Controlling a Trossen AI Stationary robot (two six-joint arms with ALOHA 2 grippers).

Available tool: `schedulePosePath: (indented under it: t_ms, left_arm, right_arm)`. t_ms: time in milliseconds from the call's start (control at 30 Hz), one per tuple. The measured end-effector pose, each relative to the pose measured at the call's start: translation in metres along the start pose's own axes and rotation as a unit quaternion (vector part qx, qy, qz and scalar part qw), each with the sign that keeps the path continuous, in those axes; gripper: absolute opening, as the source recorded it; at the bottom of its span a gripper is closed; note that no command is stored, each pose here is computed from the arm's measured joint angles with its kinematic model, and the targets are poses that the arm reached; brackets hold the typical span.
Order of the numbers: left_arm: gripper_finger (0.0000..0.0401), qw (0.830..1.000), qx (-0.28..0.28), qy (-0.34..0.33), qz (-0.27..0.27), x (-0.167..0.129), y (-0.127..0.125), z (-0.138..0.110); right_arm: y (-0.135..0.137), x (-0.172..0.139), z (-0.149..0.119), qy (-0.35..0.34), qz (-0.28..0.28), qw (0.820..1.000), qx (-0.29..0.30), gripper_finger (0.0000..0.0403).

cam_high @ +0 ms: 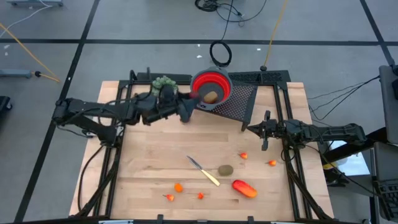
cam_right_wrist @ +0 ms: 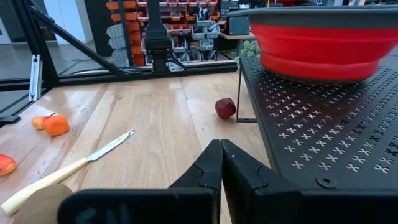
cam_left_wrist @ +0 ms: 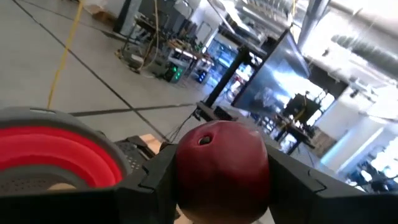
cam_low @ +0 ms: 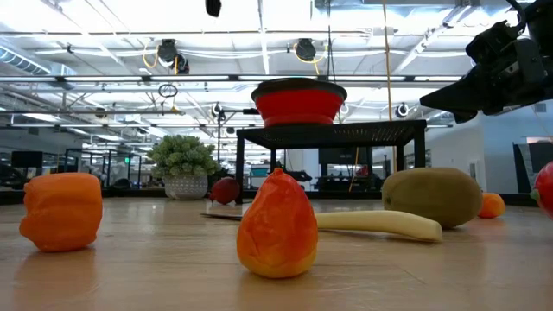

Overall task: Pick & Place Fruit
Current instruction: Put the red pomegranate into the red strainer bowl on the shelf

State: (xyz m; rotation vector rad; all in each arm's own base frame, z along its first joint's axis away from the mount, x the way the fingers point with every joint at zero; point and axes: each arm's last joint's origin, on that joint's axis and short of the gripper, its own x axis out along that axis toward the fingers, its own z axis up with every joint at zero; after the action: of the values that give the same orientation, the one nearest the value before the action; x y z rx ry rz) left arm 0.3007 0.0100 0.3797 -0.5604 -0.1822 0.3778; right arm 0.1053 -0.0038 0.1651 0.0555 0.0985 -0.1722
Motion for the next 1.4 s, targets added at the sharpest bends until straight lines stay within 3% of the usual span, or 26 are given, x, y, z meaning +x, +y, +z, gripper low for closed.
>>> schedulePosePath:
  t_ms: [167,367,533,733,1100,1400]
  left_arm:
    - [0.0184,1.000,0.011,0.027,0.006,0.010,0.023,0.012]
    - [0.0184,0.996,0.045,0.065,0.047,0.015,0.039,0.035]
    - [0.0184,0.992,0.085,0.064,0.069,0.016,0.044,0.051]
    - [0.0184,0.983,0.136,0.101,0.071,0.042,0.045,0.060]
    - [0.0184,0.946,0.199,0.222,0.125,0.101,0.068,0.060]
    - [0.0184,0.912,0.218,0.314,0.146,0.137,0.094,0.036]
  right_arm:
    - [0.000,0.000,0.000,0.000,0.000,1.000,0.000,0.0000]
    - [0.000,0.000,0.000,0.000,0.000,1.000,0.000,0.0000]
    - [0.000,0.000,0.000,0.000,0.000,1.000,0.000,0.0000]
    - [0.000,0.000,0.000,0.000,-0.002,1.000,0.000,0.0000]
    - [0.000,0.000,0.000,0.000,-0.002,1.000,0.000,0.0000]
    - [0.000,0.000,0.000,0.000,-0.002,1.000,0.000,0.0000]
